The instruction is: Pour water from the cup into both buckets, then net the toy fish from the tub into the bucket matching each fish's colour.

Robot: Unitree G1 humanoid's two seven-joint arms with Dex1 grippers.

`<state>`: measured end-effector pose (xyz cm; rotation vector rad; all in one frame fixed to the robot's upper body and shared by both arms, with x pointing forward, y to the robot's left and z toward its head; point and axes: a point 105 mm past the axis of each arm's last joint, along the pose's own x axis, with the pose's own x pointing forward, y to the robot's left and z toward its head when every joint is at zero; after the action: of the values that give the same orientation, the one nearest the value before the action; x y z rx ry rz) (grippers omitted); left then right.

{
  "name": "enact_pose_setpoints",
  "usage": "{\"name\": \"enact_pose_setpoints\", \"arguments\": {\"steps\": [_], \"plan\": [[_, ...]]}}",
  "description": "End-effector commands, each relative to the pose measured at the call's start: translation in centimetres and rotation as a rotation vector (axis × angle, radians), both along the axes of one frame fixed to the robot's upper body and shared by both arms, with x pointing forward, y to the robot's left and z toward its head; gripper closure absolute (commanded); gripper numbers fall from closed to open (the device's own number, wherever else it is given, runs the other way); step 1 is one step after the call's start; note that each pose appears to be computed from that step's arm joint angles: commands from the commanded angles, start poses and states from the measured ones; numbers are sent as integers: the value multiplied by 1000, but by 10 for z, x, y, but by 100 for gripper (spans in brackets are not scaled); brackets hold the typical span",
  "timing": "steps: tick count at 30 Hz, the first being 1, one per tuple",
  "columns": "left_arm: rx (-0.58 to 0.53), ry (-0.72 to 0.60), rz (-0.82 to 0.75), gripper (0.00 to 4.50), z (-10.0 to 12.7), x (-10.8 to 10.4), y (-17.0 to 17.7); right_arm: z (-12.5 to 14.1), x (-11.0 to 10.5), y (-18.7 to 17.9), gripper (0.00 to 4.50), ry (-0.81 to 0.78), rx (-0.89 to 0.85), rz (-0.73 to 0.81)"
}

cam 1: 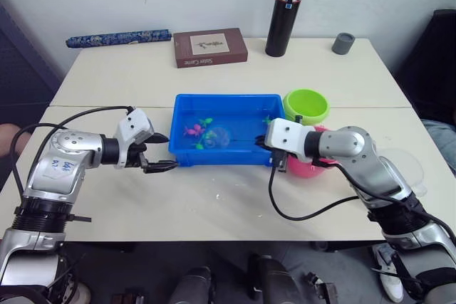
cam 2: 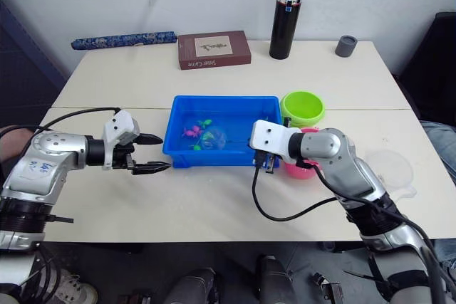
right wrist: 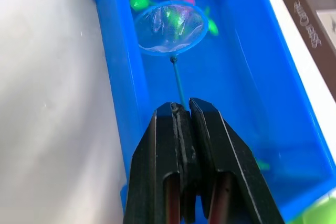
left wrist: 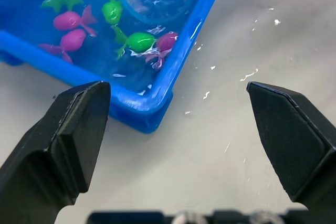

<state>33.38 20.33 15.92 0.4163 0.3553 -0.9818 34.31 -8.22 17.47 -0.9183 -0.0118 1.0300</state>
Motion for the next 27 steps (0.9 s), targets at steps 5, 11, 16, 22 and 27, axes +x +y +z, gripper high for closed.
{"name": "enact_pose_setpoints", "arguments": {"steps": [5, 11, 16, 22, 27], "plan": [[2, -27, 35, 2, 12, -6, 11, 13, 1, 26, 450, -59, 43, 69], [14, -24, 53, 2, 16, -12, 16, 4, 7, 40, 450, -108, -6, 91], [28, -15, 63, 2, 20, -17, 20, 1, 18, 41, 450, -191, -69, 75], [34, -11, 70, 2, 23, -19, 21, 1, 21, 41, 450, -232, -85, 74], [34, -12, 71, 2, 24, -19, 19, -3, 19, 38, 450, -235, -116, 94]]}}
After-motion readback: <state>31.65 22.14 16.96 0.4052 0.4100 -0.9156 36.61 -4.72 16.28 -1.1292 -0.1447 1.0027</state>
